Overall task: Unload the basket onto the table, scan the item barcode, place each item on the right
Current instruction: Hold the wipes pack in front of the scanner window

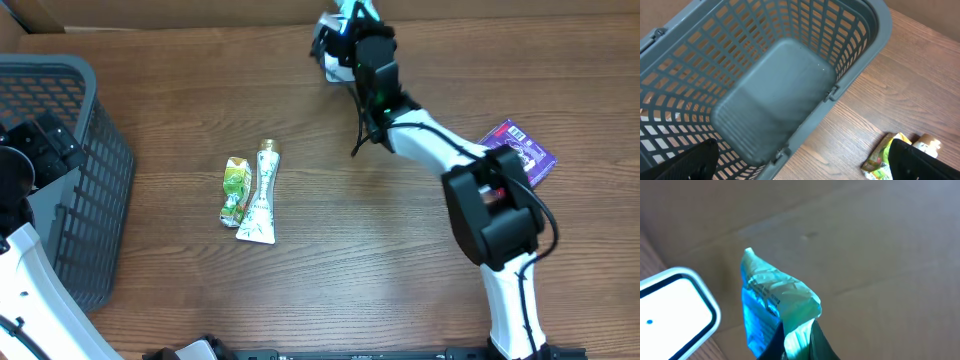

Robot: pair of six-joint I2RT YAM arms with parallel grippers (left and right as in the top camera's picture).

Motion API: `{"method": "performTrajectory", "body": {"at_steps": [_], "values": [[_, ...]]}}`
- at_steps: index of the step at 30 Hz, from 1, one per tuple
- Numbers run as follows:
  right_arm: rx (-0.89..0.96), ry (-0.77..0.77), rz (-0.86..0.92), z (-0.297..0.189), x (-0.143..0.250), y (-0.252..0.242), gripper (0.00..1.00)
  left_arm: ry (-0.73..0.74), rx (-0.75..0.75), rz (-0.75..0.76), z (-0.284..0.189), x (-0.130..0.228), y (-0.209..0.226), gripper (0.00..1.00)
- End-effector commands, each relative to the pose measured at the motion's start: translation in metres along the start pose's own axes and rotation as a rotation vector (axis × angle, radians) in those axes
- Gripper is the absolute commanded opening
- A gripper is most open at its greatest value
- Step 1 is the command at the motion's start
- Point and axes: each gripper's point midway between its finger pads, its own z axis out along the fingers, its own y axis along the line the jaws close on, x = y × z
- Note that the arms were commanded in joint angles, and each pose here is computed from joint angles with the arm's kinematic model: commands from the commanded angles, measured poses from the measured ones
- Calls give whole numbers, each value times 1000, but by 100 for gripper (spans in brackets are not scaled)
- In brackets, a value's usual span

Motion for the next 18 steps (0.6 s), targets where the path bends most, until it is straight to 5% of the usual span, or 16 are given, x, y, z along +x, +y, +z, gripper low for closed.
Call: {"method": "performTrajectory", "body": {"at_steps": [1,18], "values": [[31,-10,-177,-2,-11,-3,4,-13,-5,-13,-3,-3,2,100],[-61,6,-263,0,1,20,4,-13,-5,-13,-3,-3,2,100]]}}
